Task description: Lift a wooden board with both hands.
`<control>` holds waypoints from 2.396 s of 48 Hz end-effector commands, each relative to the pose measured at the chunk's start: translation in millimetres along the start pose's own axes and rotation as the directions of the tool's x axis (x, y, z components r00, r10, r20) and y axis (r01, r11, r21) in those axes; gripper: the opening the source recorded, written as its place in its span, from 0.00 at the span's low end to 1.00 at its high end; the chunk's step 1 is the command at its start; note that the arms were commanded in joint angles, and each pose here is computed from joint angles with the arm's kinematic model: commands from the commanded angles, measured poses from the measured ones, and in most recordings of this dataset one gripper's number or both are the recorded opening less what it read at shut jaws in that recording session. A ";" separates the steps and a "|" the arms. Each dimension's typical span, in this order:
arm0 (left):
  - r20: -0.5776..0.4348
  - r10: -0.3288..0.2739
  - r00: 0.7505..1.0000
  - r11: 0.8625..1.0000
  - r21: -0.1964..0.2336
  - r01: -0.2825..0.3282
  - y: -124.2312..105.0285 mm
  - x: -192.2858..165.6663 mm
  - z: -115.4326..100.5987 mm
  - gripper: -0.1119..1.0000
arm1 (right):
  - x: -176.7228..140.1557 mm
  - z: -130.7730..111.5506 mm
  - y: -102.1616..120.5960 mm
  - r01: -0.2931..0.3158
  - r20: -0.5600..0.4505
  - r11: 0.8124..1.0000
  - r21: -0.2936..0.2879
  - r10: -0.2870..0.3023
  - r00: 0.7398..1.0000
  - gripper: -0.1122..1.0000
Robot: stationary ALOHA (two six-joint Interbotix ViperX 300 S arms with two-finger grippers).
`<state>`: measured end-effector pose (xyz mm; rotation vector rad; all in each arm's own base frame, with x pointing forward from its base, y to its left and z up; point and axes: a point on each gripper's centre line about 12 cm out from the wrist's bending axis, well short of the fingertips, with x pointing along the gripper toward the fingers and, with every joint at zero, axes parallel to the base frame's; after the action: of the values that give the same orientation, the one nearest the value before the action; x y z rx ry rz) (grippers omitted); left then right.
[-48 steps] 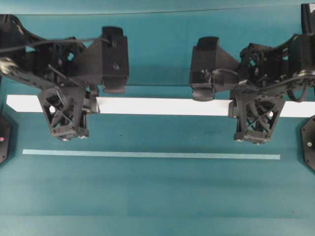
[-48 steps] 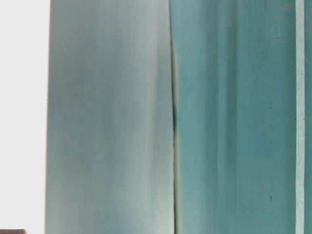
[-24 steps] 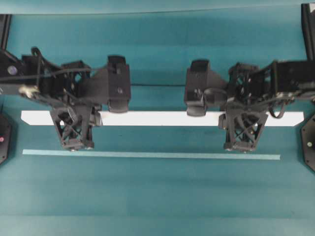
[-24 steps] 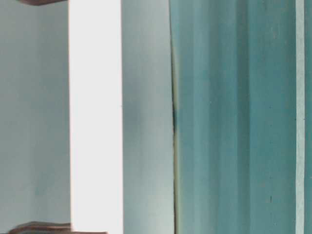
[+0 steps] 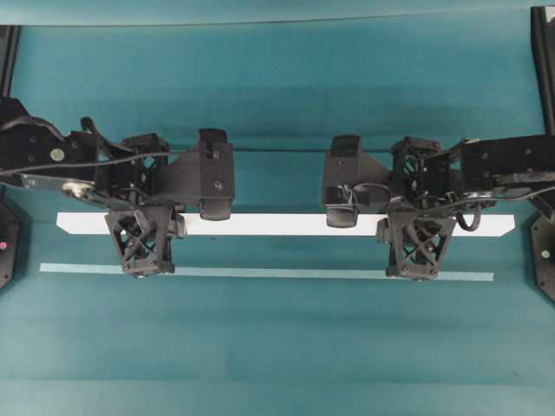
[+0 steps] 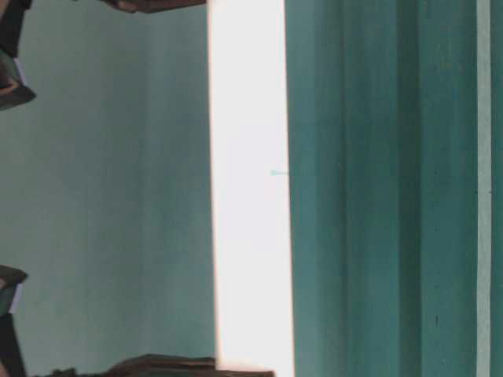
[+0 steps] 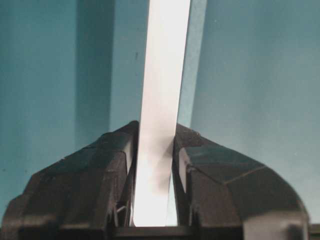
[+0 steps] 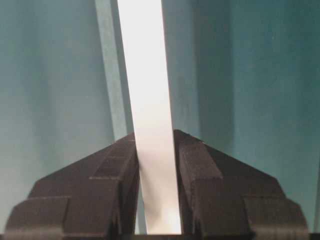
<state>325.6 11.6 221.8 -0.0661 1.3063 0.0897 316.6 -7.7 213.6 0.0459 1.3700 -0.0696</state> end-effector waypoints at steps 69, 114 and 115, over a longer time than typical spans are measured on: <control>-0.017 -0.009 1.000 0.999 -0.047 0.008 -6.0 81.3 -36.7 0.26 | 101.0 -22.8 24.9 -0.045 -0.051 0.998 -0.033 0.043 0.998 0.29; -0.027 -0.014 1.000 0.996 -0.086 0.012 -11.5 104.2 -47.2 0.26 | 117.8 -22.3 20.6 -0.039 -0.047 0.999 -0.026 0.037 0.998 0.29; -0.025 -0.014 1.000 0.996 -0.084 0.012 -11.5 104.0 -47.4 0.26 | 117.8 -22.4 20.6 -0.039 -0.049 0.999 -0.026 0.037 0.998 0.29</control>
<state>315.2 -3.5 111.3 -0.1239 1.3106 0.1103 326.4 10.3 101.3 0.0574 1.3778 -0.0246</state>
